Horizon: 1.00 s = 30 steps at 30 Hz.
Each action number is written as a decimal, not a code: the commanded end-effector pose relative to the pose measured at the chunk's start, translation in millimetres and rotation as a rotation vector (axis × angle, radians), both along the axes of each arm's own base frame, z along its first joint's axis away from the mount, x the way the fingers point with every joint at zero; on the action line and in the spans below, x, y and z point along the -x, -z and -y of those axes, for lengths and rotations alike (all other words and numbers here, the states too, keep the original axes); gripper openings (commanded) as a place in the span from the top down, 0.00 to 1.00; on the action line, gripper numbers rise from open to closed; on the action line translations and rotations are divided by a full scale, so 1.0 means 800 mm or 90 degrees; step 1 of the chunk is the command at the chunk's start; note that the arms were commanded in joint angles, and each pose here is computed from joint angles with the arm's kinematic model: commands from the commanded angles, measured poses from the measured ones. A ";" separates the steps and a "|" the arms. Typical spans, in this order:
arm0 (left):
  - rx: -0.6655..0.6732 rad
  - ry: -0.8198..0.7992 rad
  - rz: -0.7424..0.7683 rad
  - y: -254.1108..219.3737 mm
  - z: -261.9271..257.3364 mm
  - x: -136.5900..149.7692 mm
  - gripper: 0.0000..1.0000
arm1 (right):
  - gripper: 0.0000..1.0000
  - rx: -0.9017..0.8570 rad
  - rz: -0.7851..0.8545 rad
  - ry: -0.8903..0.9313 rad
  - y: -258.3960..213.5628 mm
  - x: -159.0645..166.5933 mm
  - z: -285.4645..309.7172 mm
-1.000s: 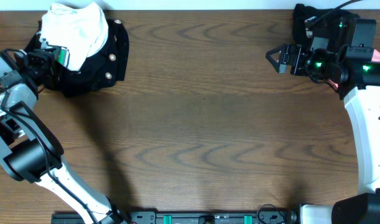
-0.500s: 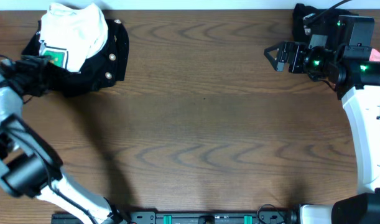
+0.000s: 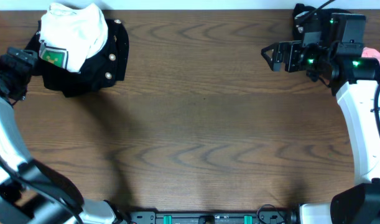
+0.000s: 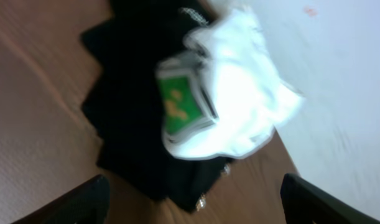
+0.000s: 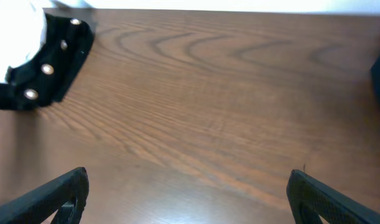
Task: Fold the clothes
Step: 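Release the bundle on the cardigan and lift the left gripper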
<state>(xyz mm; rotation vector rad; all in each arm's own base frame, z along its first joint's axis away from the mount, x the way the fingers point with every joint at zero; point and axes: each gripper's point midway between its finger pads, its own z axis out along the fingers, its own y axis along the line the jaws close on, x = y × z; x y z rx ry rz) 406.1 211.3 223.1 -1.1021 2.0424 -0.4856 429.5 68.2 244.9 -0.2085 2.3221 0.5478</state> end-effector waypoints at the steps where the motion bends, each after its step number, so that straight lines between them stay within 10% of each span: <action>1: -0.102 0.084 0.047 -0.059 0.042 0.002 0.12 | 0.01 0.096 0.085 -0.021 -0.038 0.002 0.012; 11: -0.261 0.374 0.090 -0.092 0.205 -0.009 0.12 | 0.01 0.206 0.161 -0.025 -0.088 0.040 0.032; 30: -0.270 0.398 -0.005 -0.049 0.233 -0.005 0.02 | 0.01 0.190 -0.048 -0.061 -0.027 0.125 0.029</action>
